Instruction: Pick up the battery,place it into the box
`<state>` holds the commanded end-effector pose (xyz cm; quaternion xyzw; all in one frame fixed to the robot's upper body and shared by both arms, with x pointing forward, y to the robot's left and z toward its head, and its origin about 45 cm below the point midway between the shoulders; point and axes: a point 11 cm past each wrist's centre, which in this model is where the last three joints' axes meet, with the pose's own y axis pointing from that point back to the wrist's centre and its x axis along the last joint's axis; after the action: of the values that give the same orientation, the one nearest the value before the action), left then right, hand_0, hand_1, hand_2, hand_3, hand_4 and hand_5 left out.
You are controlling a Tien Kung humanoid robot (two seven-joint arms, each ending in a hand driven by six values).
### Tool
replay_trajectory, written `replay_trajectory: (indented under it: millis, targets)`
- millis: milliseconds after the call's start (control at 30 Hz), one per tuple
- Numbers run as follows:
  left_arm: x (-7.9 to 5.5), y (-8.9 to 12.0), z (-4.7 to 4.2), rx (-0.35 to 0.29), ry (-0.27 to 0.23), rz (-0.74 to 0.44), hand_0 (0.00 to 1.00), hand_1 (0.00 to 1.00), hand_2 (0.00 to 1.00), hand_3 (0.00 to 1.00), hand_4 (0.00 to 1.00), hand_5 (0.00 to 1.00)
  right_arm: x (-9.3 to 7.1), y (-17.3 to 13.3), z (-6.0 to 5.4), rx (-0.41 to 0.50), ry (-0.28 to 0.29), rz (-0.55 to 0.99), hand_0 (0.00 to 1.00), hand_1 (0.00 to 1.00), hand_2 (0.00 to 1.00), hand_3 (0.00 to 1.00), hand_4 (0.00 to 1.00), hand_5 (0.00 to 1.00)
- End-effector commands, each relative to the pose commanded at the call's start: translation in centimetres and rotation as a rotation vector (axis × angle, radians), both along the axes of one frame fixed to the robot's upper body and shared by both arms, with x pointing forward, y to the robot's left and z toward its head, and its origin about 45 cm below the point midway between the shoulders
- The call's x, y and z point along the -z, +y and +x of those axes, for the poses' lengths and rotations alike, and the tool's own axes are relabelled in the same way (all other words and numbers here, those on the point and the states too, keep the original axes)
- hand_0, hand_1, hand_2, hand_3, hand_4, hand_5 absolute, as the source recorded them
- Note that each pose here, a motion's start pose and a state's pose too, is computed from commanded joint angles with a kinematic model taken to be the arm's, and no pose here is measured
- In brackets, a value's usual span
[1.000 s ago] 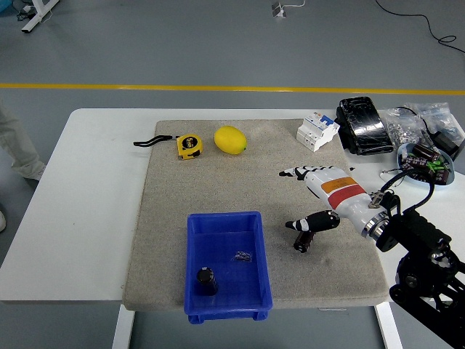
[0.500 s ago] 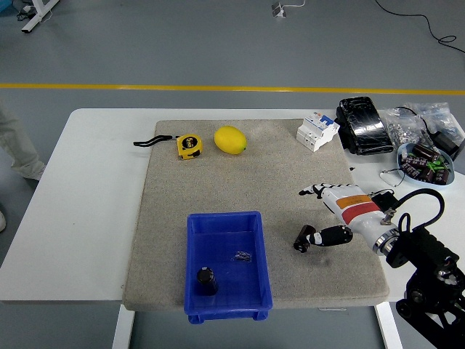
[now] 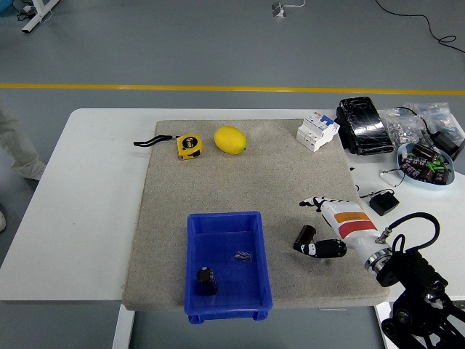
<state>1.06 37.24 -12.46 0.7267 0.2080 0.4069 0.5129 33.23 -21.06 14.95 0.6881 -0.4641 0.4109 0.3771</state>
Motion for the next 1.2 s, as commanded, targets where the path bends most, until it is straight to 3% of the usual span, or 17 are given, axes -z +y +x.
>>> replay_trajectory:
  millis: [167, 633, 667, 833, 867, 1200]
  targets:
    - [0.0, 0.0, -0.15, 0.002, 0.005, -0.003, 0.749, 0.772, 0.823, 0.696, 0.718, 0.706, 0.8, -0.3, -0.2, 0.046, -0.005, 0.008, 0.593, 0.641, 0.732, 0.746, 0.998, 0.421]
    - [0.0, 0.2, -0.53, 0.011, 0.020, -0.003, 0.749, 0.770, 0.820, 0.696, 0.718, 0.711, 2.1, 0.2, -1.2, 0.064, 0.007, 0.053, 0.576, 0.627, 0.709, 0.724, 0.998, 0.418]
    - [0.0, 0.2, -0.53, 0.012, 0.021, -0.002, 0.749, 0.770, 0.820, 0.697, 0.718, 0.716, 2.1, 0.1, -1.2, 0.069, 0.000, 0.057, 0.547, 0.593, 0.670, 0.632, 0.998, 0.394]
    - [0.0, 0.2, -0.52, 0.015, 0.022, -0.002, 0.749, 0.770, 0.820, 0.697, 0.718, 0.716, 1.9, -0.1, -1.2, 0.088, -0.038, 0.079, 0.547, 0.593, 0.670, 0.632, 0.998, 0.394]
    - [0.0, 0.2, -0.49, 0.016, 0.021, -0.003, 0.749, 0.769, 0.820, 0.697, 0.719, 0.717, 1.9, 0.0, -1.2, 0.086, -0.039, 0.080, 0.517, 0.545, 0.590, 0.546, 0.998, 0.344]
    - [0.0, 0.1, -0.38, 0.017, 0.019, -0.008, 0.749, 0.766, 0.818, 0.697, 0.718, 0.717, 2.6, 0.2, -1.2, 0.082, -0.011, 0.077, 0.518, 0.542, 0.581, 0.539, 0.998, 0.331]
